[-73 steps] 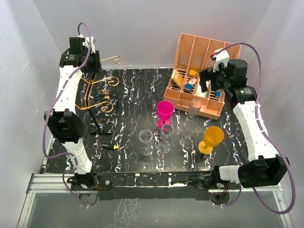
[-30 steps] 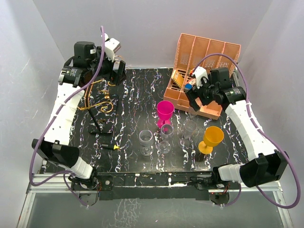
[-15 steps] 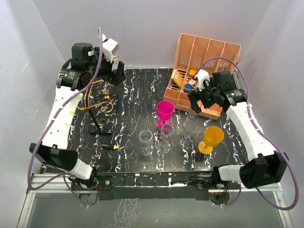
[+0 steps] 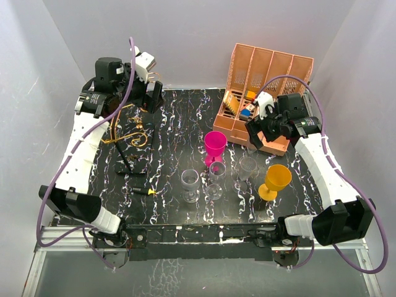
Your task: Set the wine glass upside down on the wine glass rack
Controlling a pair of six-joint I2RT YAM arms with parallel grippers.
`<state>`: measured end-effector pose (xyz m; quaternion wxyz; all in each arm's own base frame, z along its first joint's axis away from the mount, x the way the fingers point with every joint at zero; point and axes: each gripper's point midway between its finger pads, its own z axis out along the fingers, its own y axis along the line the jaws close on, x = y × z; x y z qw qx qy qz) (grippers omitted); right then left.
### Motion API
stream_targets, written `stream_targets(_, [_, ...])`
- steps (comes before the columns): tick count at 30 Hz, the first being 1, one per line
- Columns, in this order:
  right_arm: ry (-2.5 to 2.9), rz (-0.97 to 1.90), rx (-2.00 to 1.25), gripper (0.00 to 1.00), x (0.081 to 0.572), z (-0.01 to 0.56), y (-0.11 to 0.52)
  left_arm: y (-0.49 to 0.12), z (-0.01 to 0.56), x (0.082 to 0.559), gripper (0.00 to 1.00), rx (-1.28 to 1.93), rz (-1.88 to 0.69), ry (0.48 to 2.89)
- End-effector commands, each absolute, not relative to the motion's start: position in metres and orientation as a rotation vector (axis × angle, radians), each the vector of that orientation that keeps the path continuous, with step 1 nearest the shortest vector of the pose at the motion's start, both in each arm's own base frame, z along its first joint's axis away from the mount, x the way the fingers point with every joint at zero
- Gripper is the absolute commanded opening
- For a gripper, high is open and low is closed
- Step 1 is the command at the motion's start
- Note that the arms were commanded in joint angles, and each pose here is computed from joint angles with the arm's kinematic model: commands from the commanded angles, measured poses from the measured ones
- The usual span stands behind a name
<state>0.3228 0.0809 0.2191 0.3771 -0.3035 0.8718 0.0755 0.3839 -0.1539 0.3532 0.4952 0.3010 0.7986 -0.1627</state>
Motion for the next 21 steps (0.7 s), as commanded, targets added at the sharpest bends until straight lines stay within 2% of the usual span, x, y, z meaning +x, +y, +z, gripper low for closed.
stream_targets(1, [2.153, 0.187, -0.749, 0.95, 0.332, 0.236, 0.083, -0.154, 0.367, 0.376, 0.97, 0.734, -0.404, 1.888])
stream_targets(9, [2.165, 0.182, -0.745, 0.91, 0.334, 0.23, 0.081, -0.155, 0.363, 0.375, 0.97, 0.737, -0.409, 1.893])
stream_targets(21, [2.169, 0.318, -0.778, 0.82, 0.336, 0.221, 0.1, -0.154, 0.361, 0.372, 0.97, 0.746, -0.408, 1.894])
